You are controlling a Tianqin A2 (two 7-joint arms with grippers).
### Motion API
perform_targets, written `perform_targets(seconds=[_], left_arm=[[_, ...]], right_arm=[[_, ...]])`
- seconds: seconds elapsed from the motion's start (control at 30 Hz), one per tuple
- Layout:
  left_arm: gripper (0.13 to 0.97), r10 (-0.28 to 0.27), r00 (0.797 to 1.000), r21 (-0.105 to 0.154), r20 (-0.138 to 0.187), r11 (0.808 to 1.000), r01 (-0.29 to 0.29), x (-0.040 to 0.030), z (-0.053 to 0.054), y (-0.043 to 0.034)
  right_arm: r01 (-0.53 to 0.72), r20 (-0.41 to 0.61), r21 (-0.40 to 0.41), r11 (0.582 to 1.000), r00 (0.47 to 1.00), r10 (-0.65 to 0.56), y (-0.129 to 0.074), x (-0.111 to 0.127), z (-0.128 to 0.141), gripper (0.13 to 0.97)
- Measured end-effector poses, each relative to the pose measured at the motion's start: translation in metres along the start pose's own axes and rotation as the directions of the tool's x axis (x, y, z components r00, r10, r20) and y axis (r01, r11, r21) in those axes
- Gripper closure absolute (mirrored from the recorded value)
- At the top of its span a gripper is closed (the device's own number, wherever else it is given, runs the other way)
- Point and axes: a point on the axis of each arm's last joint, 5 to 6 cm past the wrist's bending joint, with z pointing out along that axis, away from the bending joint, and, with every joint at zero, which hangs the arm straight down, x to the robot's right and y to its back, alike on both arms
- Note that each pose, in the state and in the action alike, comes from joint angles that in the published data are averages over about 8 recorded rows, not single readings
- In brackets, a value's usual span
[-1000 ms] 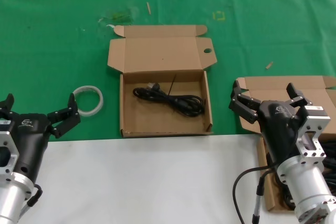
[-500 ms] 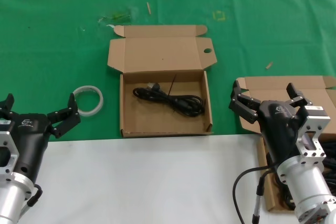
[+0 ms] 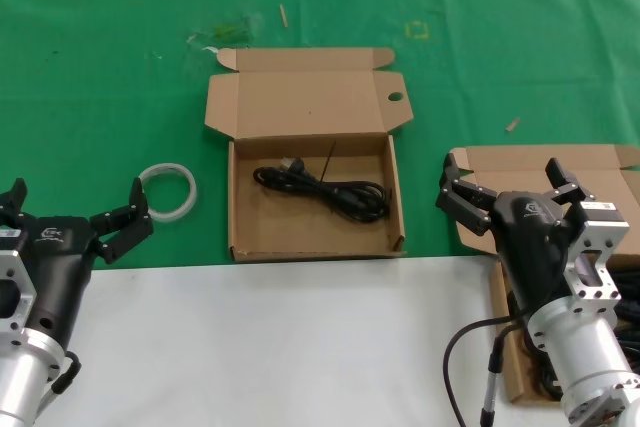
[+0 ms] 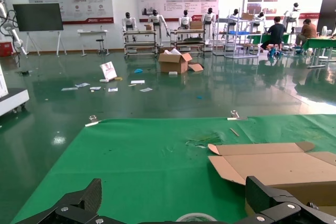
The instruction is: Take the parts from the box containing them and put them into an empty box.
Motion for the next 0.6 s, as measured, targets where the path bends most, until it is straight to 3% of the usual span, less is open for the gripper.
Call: perform_targets(seconds=[0.6], left_arm=[[0.132,0.000,1.000,0.000,0.000,1.000,0.000,0.0000,0.0000,0.0000]], right_arm=[[0.000,0.000,0.000,1.000,1.000,0.000,0.0000,0.0000,0.0000,0.130]])
